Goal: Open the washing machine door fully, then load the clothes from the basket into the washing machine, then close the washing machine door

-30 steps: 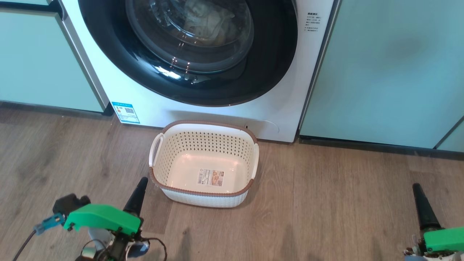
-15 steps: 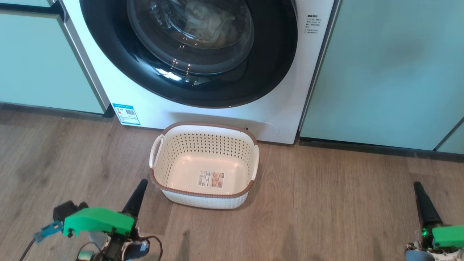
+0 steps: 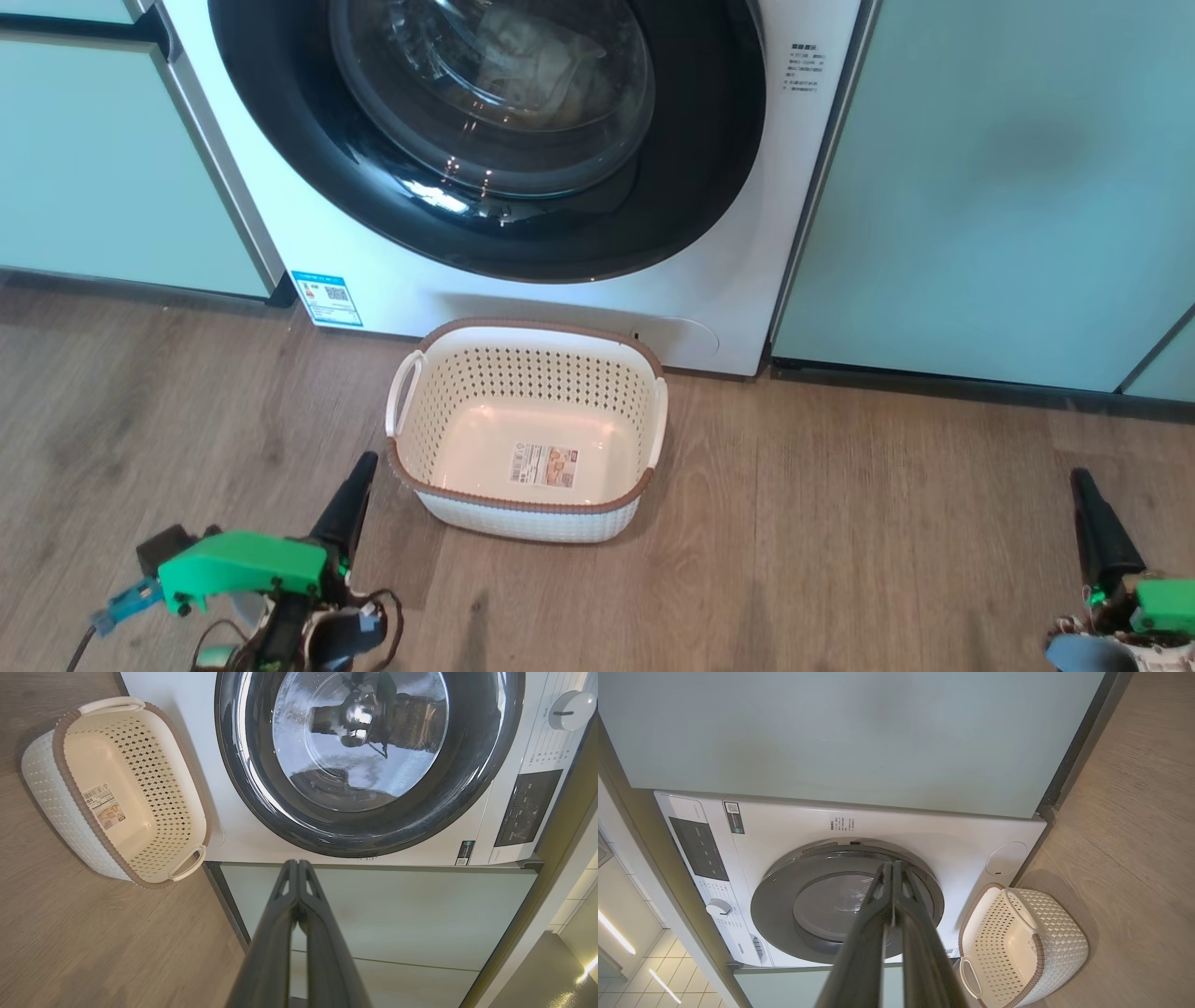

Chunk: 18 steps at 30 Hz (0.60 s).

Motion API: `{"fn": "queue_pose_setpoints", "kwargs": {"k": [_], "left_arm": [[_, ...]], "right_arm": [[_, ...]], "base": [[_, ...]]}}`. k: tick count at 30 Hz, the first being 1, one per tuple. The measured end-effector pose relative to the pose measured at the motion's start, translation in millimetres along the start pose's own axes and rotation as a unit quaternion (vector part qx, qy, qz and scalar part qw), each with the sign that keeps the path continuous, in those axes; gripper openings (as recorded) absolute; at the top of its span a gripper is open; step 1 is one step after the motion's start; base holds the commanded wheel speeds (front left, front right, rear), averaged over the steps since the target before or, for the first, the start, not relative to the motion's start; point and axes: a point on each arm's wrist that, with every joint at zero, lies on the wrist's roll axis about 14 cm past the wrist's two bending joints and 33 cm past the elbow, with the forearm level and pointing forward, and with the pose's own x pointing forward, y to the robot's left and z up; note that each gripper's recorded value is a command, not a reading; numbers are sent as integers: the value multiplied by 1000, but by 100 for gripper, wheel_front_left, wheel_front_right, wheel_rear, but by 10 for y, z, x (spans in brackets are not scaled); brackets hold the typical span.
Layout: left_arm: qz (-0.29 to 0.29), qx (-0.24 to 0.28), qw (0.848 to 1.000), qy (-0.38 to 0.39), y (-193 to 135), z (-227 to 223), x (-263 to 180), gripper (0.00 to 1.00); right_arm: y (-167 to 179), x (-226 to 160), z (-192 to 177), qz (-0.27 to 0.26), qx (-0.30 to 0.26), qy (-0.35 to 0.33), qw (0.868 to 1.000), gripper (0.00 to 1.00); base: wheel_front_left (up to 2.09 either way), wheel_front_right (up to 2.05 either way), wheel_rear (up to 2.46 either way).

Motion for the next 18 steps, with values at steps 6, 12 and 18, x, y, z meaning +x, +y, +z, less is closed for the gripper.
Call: {"fn": "queue_pose_setpoints", "kwargs": {"k": [6, 12, 18], "left_arm": [[-1, -29, 1000, 0, 14, -9, -8, 0], [-4, -65, 998, -7, 23, 7, -18, 0], [-6, -75, 997, -10, 19, 19, -14, 0]], "right_arm": [[29, 24, 3, 5, 28, 0, 1000, 0], [-1, 23, 18, 1, 62, -5, 998, 0], [40, 54, 14, 7, 68, -2, 998, 0]], "base": [[0, 0, 0], [0, 0, 0], [0, 0, 0]]}}
